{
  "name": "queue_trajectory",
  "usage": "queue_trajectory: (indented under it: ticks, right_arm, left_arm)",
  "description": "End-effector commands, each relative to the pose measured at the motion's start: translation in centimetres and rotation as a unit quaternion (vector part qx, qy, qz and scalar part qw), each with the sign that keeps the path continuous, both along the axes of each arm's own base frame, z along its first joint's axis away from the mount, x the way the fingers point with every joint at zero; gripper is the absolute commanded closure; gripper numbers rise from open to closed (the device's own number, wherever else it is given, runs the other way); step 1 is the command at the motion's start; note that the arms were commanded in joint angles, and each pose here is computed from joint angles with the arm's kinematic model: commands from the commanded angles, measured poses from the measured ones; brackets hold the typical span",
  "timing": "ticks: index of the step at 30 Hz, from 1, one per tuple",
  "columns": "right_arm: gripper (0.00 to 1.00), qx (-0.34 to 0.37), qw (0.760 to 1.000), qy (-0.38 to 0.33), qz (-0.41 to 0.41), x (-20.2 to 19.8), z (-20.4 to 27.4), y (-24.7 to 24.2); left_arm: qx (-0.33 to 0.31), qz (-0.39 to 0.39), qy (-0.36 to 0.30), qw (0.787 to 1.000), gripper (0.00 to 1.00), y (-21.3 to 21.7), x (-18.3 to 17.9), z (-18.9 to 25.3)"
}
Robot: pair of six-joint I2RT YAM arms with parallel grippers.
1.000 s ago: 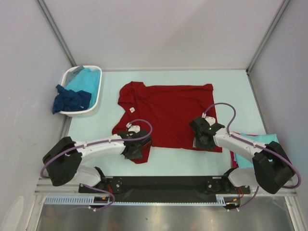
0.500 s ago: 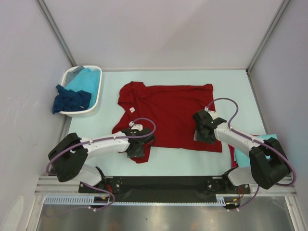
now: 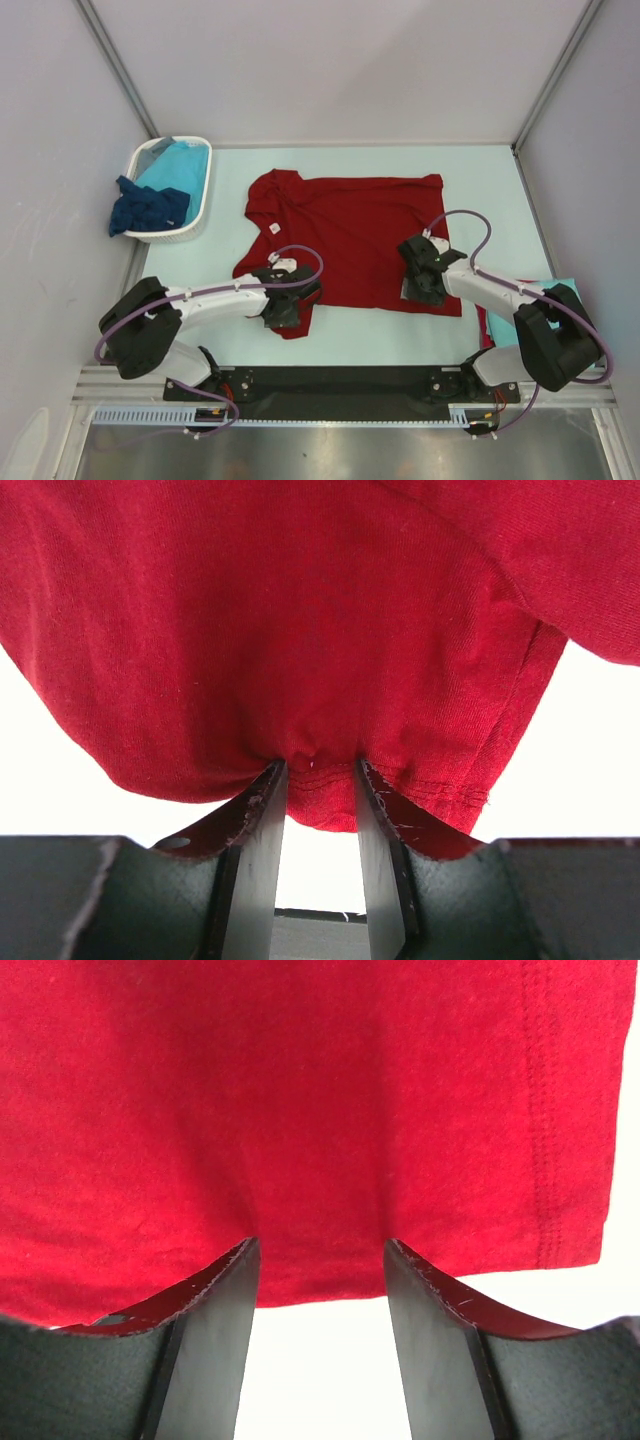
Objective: Fold and stack the t-shirts
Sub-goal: Flatten out the tshirt
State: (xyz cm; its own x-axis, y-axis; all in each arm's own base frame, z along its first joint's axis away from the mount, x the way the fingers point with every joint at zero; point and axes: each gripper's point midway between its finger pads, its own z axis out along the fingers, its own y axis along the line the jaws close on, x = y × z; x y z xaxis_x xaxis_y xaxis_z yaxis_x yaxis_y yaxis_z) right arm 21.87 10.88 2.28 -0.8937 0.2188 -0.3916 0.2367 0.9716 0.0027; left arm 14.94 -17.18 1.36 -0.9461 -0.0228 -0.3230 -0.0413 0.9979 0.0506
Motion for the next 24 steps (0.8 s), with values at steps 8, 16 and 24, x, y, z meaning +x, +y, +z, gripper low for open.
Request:
queue_trajectory:
  ticks: [8,16,24]
  right_arm:
    - [0.6,0.003,1.0,0.009,-0.016,-1.0,-0.9,0.3]
    - [0.64,0.009,0.999,0.028,-0.022,-1.9,-2.1,0.5]
    - [0.86,0.01,0.999,0.042,-0.024,-2.6,-3.1,0.6]
  left_arm:
    - [-0.02,-0.032,-0.004,0.999,0.73,-1.5,0.5,0.4]
    - [-0.02,-0.036,0.002,0.999,0.84,-1.2,0.1,0.2]
    - [-0.022,-0.038,0.013,0.999,1.0,-1.2,-0.4,-0.4]
